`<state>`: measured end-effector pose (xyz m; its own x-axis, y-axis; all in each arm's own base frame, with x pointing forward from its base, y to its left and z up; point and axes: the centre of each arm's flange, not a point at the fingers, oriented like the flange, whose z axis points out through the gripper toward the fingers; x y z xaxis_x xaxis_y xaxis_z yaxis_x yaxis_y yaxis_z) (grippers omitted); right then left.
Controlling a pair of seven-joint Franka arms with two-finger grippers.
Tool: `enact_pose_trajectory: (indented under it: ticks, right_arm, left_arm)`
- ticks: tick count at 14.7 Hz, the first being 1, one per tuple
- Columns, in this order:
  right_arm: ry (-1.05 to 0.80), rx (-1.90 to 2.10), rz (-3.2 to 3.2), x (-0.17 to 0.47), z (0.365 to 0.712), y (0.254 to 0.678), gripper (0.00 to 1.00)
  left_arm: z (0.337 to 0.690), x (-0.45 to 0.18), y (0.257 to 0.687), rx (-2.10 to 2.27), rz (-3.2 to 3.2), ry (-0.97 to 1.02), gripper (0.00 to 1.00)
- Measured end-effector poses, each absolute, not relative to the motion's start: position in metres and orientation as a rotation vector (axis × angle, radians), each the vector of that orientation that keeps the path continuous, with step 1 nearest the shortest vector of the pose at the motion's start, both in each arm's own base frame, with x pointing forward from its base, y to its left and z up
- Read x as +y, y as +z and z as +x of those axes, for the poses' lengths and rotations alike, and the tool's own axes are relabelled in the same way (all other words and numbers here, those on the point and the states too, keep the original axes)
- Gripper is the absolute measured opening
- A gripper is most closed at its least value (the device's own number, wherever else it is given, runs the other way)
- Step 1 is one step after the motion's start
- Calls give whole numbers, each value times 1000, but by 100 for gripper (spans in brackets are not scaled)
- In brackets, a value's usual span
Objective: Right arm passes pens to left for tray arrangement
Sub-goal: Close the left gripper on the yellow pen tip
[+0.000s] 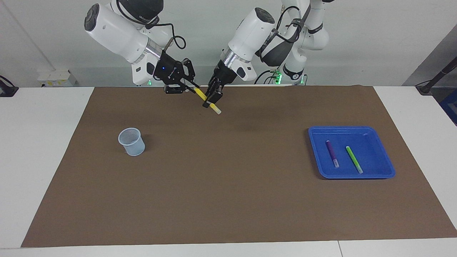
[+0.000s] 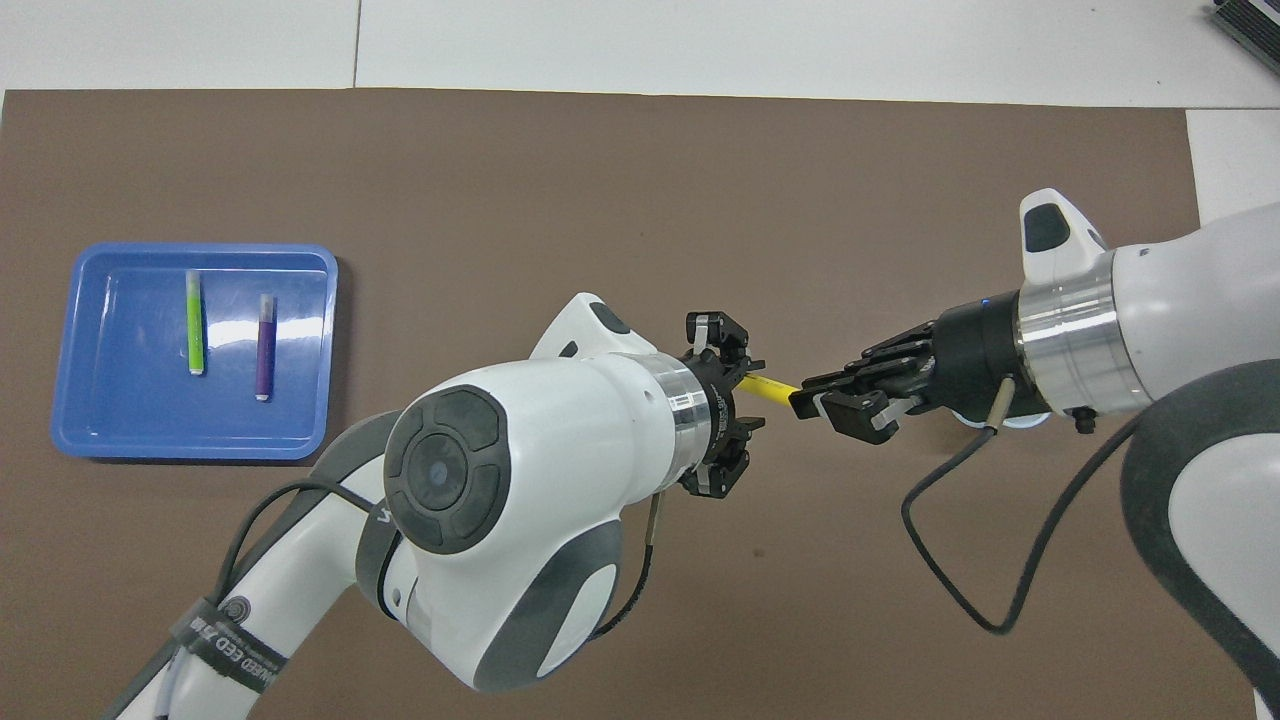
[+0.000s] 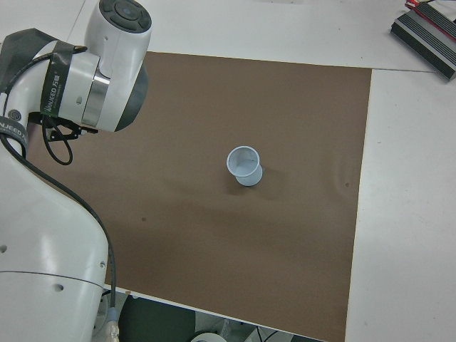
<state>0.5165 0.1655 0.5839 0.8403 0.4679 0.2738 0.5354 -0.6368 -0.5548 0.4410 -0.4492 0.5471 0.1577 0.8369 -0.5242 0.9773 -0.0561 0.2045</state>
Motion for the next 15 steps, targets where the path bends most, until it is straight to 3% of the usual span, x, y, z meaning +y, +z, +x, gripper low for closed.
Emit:
enact_pose_trajectory:
  ticks: [2,4,5,15]
  right_arm:
    - [-137,-729,-2370,166,516,584,19]
    - [-139,-730,-2370,166,516,585,19]
    - [-140,-730,-2370,165,516,585,19]
    - [-143,-729,-2371,165,516,586,19]
  left_arm:
    - [440,-449,548,1720,1946,-367,45]
    - [441,-450,551,1720,1942,-368,22]
    - [440,-450,552,1727,1936,-371,20]
    - [440,-451,553,1739,1928,-369,18]
